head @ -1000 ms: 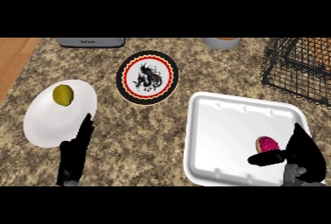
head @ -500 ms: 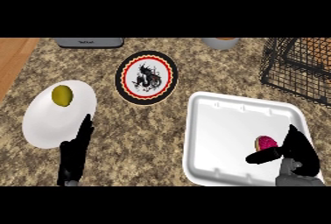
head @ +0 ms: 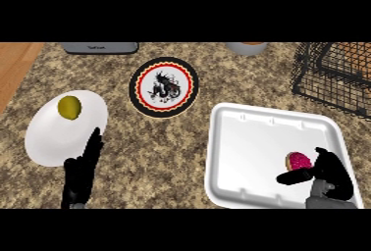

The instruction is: Pick the cupcake from the tray and place it in the tiered basket

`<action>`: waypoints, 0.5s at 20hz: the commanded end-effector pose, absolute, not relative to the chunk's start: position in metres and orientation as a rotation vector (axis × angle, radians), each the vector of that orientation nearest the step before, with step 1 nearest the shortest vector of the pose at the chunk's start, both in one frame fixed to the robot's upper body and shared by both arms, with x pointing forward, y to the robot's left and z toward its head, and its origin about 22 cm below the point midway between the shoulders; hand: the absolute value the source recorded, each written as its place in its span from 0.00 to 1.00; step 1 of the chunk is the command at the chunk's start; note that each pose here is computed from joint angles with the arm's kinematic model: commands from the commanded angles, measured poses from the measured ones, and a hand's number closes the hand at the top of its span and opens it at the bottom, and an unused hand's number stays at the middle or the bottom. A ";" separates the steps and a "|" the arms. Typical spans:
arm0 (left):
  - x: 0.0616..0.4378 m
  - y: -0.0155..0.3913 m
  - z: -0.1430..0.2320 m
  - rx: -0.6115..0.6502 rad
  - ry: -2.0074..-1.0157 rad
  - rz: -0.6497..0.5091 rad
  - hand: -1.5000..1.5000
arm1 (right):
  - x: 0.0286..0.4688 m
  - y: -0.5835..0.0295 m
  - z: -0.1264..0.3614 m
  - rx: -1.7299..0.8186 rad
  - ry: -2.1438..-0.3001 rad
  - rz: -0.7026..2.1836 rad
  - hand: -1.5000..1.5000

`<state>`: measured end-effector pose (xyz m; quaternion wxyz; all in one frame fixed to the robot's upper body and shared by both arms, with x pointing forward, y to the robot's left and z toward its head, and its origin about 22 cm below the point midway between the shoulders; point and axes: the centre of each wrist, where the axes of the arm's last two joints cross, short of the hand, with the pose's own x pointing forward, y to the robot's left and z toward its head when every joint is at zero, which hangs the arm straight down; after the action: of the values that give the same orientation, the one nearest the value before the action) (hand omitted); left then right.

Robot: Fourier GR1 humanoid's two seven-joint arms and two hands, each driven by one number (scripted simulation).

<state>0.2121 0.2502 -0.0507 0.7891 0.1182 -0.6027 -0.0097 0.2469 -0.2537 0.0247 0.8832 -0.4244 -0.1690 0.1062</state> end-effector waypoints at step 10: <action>0.198 0.251 -0.068 0.231 -1.304 -0.031 0.50 | 0.269 -0.254 -0.001 -1.003 -0.269 0.353 1.00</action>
<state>0.2102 0.2470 -0.0536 0.7888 0.1146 -0.6038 -0.0091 0.2545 -0.2539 0.0030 0.8676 -0.4465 -0.1648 0.1443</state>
